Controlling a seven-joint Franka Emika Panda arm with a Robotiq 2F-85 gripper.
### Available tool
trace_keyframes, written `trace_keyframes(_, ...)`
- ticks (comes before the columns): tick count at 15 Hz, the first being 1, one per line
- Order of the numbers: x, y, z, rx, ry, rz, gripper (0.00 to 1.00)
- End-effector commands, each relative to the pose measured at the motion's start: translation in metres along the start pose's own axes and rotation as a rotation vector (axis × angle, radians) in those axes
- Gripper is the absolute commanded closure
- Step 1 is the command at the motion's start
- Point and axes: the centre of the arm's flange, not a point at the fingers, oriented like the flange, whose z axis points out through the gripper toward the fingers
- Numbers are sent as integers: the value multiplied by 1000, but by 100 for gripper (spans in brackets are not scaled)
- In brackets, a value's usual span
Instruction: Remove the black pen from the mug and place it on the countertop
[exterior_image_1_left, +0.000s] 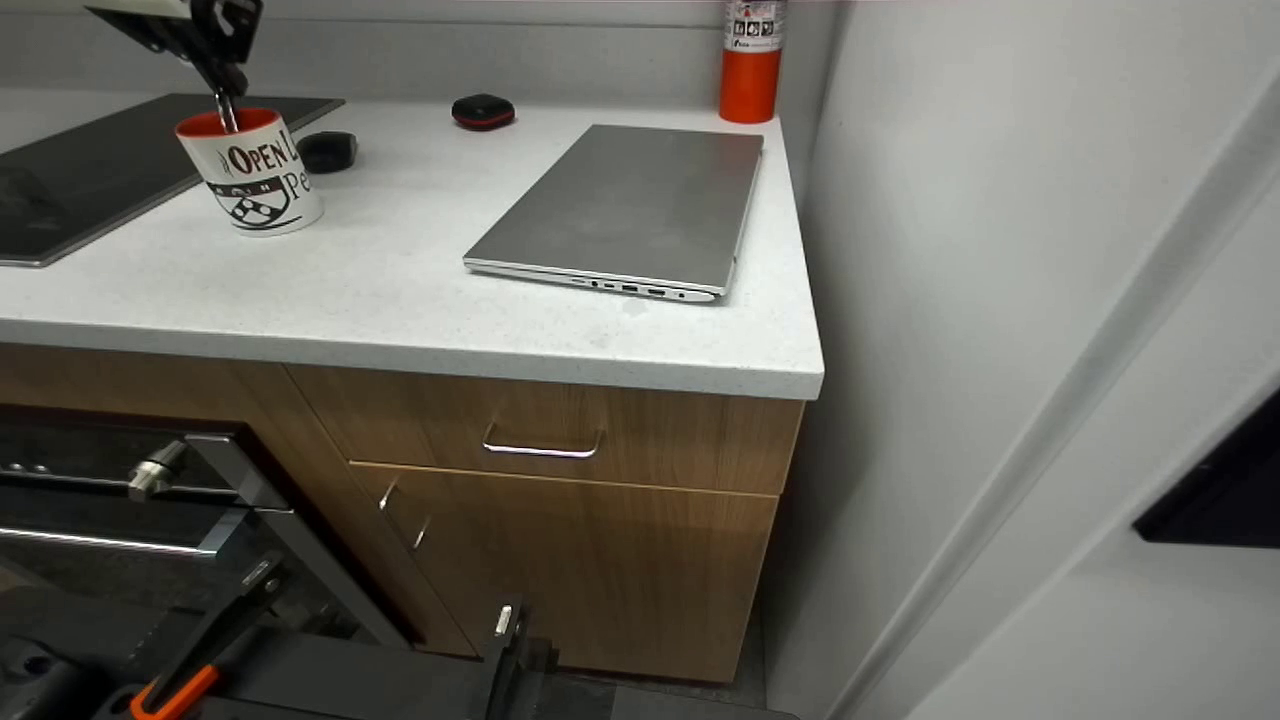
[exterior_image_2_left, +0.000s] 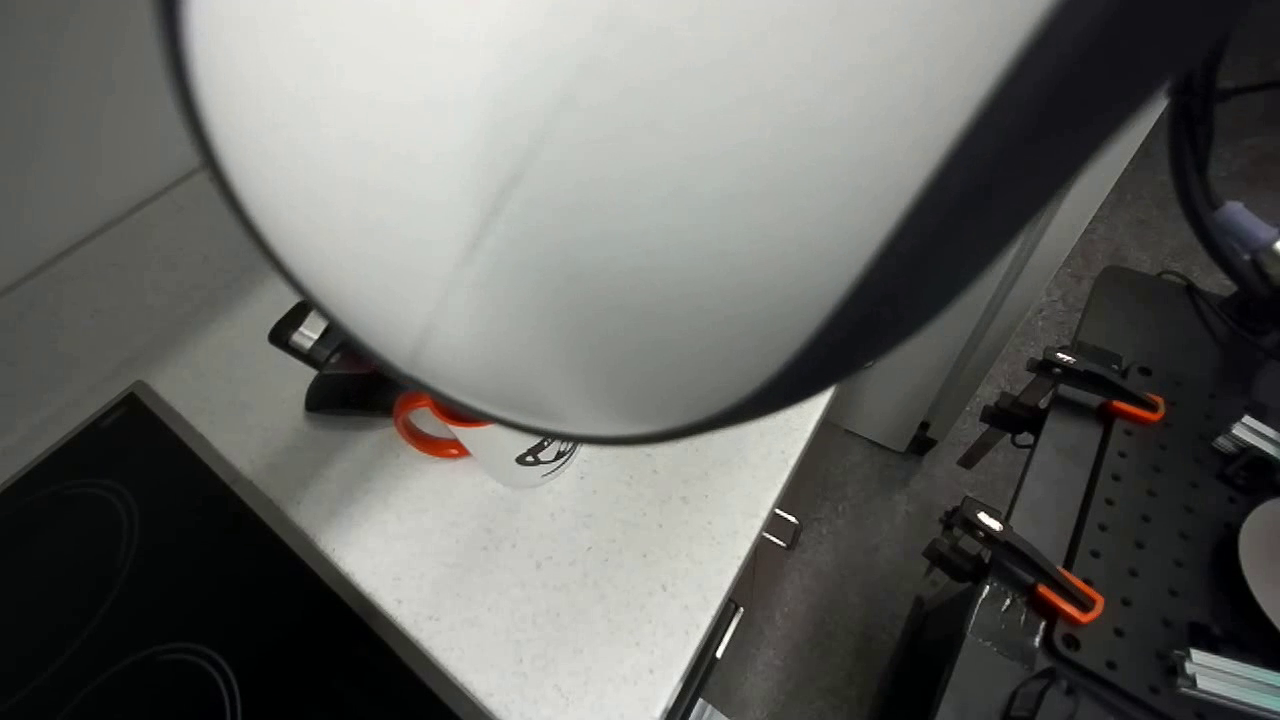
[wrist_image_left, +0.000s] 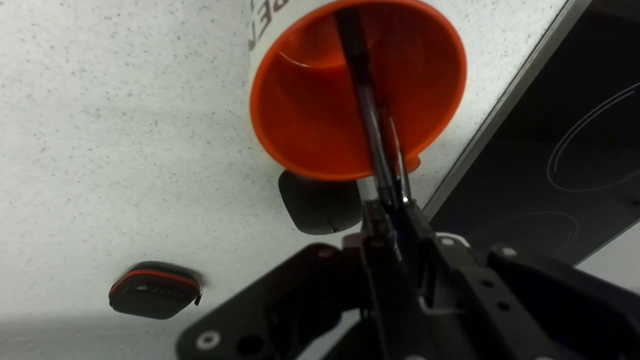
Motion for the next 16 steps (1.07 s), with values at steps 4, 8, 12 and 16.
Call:
trace_keyframes(4, 10, 0, -25, -3, 67, -15, 99)
trace_keyframes(8, 22, 2, -65, -23, 142, -26, 98)
trace_keyframes(12, 32, 8, -110, -83, 186, -76, 98)
trace_keyframes(16, 27, 36, -110, -206, 111, -125, 98)
